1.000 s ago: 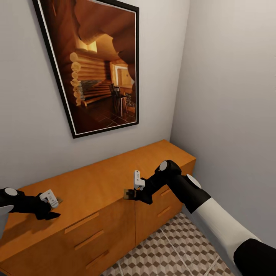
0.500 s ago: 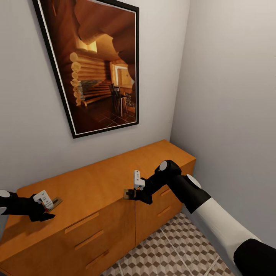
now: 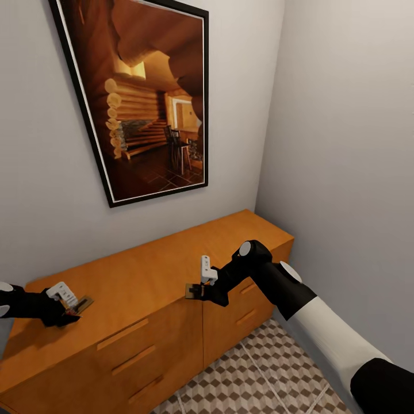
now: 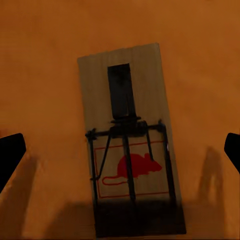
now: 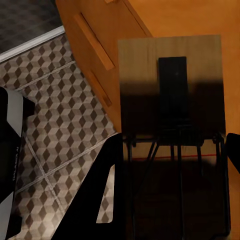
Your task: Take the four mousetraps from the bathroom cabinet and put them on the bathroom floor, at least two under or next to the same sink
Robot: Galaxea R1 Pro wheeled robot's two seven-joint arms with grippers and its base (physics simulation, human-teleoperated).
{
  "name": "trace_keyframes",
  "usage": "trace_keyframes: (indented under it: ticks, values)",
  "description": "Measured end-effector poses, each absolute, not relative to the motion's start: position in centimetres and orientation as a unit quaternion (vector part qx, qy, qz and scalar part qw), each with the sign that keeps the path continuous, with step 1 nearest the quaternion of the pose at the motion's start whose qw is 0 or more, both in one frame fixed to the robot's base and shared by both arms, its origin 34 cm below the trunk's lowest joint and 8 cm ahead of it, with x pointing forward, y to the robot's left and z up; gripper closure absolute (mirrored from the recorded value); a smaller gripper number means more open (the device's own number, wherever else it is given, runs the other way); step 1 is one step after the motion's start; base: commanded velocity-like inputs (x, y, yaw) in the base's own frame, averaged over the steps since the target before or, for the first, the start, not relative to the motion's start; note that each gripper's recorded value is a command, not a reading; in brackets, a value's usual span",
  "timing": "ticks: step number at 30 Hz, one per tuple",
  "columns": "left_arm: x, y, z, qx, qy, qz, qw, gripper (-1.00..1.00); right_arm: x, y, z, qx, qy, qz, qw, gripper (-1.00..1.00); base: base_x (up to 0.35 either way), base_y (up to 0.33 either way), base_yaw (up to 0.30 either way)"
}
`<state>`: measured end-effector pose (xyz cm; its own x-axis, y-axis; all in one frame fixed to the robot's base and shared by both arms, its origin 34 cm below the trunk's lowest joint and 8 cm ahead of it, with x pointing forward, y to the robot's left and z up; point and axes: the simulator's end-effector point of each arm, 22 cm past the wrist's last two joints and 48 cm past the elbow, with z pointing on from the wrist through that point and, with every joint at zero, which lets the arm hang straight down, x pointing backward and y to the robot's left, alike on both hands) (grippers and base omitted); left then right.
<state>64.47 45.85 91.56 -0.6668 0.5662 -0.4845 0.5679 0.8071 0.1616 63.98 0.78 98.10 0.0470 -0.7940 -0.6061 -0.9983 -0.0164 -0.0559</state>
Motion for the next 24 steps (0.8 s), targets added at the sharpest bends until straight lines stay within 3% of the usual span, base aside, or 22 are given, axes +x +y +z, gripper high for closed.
trace_keyframes:
  ticks: [24]
  values:
    - [66.4, 46.7, 91.7, 0.290, 0.917, 0.011, 0.272, -1.00, 63.9, 0.8, 98.1, -0.682, 0.657, 0.210, 0.243, 1.00, 0.000, 0.000, 0.000]
